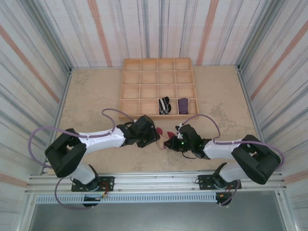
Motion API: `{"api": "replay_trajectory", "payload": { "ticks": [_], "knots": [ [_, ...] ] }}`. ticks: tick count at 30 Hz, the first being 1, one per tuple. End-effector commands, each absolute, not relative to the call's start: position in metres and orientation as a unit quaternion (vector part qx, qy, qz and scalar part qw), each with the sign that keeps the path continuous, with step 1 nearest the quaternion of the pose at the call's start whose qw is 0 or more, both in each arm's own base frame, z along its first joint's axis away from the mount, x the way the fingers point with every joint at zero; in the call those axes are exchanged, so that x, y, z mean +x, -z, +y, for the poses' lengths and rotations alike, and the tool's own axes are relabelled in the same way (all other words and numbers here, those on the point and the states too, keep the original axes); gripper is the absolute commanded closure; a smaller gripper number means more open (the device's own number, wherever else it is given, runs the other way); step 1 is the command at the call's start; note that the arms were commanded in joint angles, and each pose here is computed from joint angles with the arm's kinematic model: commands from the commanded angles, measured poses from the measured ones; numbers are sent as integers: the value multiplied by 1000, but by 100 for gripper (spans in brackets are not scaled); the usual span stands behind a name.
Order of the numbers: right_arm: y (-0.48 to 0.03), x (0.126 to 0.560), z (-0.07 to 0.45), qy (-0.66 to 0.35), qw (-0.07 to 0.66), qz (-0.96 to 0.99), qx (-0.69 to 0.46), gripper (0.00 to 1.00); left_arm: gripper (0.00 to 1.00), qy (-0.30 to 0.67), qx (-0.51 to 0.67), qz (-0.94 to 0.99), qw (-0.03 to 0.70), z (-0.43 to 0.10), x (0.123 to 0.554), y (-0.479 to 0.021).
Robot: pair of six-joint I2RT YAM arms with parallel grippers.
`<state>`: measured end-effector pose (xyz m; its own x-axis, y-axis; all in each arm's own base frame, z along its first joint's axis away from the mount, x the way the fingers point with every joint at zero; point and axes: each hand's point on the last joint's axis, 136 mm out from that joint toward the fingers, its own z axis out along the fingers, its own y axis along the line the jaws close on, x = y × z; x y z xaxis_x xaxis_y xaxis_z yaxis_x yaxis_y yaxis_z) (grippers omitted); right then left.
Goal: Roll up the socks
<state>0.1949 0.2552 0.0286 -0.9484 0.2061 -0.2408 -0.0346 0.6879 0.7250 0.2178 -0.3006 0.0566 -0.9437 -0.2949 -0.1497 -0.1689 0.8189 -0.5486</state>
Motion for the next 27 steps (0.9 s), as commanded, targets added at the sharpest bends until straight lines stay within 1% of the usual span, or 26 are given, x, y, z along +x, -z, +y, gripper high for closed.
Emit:
{"api": "replay_trajectory", "payload": {
  "ticks": [1,7,9,12,15,16,18,19,20,23,25,27],
  "knots": [
    [33,148,209,-300,40,945,124,100,37,264,-110,950,123,-308,223,-53],
    [37,145,204,-300,17,943,144,100,38,260,-102,952,125,-317,228,-40],
    [37,146,206,-309,13,939,147,100,41,258,-100,953,122,-320,230,-37],
    [36,148,207,-316,15,937,150,100,55,241,-102,958,114,-319,231,-32],
    [32,151,206,-317,26,937,144,100,78,219,-103,966,93,-317,229,-25],
    [28,152,207,-313,33,940,134,96,85,209,-105,968,87,-315,228,-24],
    [17,156,207,-298,54,947,103,78,94,185,-108,974,76,-308,226,-21],
    [9,160,207,-289,69,951,82,66,99,173,-111,976,70,-305,225,-20],
    [0,163,209,-283,85,953,61,56,100,163,-113,978,62,-302,223,-20],
    [-28,173,211,-255,132,958,9,40,100,142,-122,981,40,-293,219,-20],
    [-43,178,215,-232,164,958,-29,33,100,134,-126,982,32,-288,217,-23],
    [-58,181,223,-210,193,956,-70,29,100,128,-128,983,28,-284,217,-26]
  ]
}}
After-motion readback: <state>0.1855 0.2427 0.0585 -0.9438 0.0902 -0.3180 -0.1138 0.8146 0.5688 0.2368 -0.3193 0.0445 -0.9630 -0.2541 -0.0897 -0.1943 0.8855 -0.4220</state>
